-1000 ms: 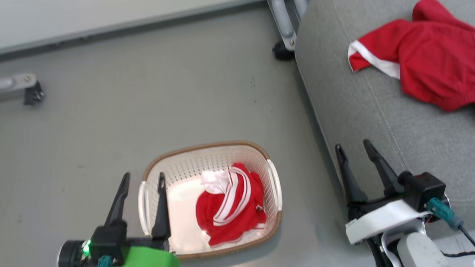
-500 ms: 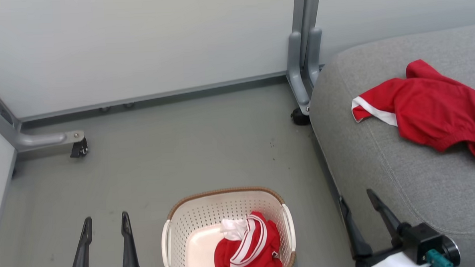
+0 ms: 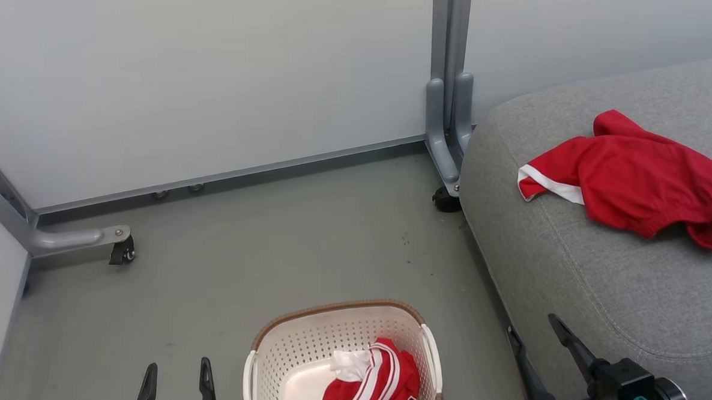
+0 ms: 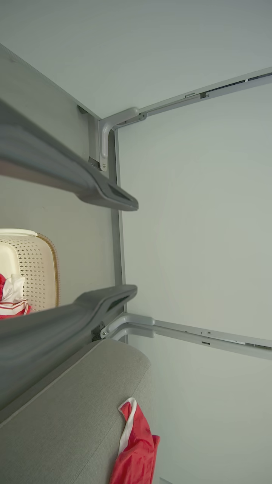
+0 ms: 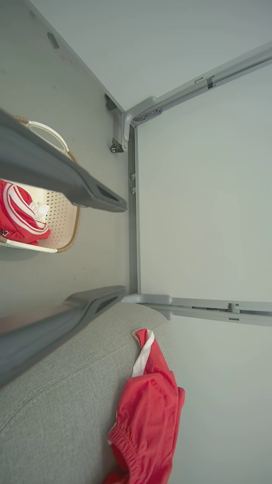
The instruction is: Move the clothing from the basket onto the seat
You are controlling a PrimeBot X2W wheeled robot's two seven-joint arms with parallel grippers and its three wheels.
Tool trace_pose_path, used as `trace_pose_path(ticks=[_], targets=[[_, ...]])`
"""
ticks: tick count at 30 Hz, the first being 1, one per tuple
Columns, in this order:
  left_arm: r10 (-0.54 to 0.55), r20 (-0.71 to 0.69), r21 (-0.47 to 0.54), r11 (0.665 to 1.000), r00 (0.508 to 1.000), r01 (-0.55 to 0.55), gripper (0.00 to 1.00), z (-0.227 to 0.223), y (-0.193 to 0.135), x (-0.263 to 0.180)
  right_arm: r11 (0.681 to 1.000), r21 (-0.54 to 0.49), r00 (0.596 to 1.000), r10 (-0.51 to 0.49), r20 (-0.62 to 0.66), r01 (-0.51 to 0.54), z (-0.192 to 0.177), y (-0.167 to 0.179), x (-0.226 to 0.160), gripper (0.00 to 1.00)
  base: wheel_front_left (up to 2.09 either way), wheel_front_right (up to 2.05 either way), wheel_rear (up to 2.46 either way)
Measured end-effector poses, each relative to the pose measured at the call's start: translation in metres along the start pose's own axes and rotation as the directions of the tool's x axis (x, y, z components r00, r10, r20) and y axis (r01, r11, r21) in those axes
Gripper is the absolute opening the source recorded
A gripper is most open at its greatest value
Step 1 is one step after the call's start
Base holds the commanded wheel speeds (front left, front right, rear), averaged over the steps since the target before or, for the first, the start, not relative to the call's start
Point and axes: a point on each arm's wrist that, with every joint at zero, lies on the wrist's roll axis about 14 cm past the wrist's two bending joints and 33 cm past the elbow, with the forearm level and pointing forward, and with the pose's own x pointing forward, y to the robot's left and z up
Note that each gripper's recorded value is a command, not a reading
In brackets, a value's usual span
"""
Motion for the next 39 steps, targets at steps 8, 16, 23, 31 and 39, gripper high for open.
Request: trace_pose_path(ticks=[8, 16, 23, 31, 39], targets=[[-0.016, -0.004, 0.002, 1.0, 1.0, 0.016, 1.0, -0.001, -0.004, -0.001, 1.0, -0.001, 1.0, 0.012, -0.001, -0.012, 0.0, 0.004, 0.0, 1.0, 0.0, 0.0, 0.0], [-0.023, -0.015, -0.001, 1.0, 1.0, 0.023, 1.0, -0.005, -0.005, -0.001, 1.0, 0.001, 1.0, 0.018, -0.008, -0.018, -0.002, 0.006, 0.0, 1.0, 0.0, 0.0, 0.0], [-0.027, -0.024, 0.001, 1.0, 0.999, 0.027, 1.0, -0.007, -0.006, -0.001, 1.0, 0.002, 1.0, 0.018, -0.013, -0.018, -0.004, 0.006, 0.001, 1.0, 0.0, 0.0, 0.0], [-0.038, -0.036, -0.004, 0.999, 0.999, 0.038, 1.0, -0.011, -0.007, 0.001, 1.0, 0.005, 0.999, 0.02, -0.027, -0.02, -0.008, 0.006, 0.003, 1.0, 0.0, 0.0, 0.0], [-0.07, -0.062, -0.019, 0.997, 0.996, 0.069, 1.0, -0.02, -0.014, 0.009, 1.0, 0.008, 0.998, 0.022, -0.052, -0.022, -0.014, 0.005, 0.008, 1.0, 0.0, 0.0, 0.0]])
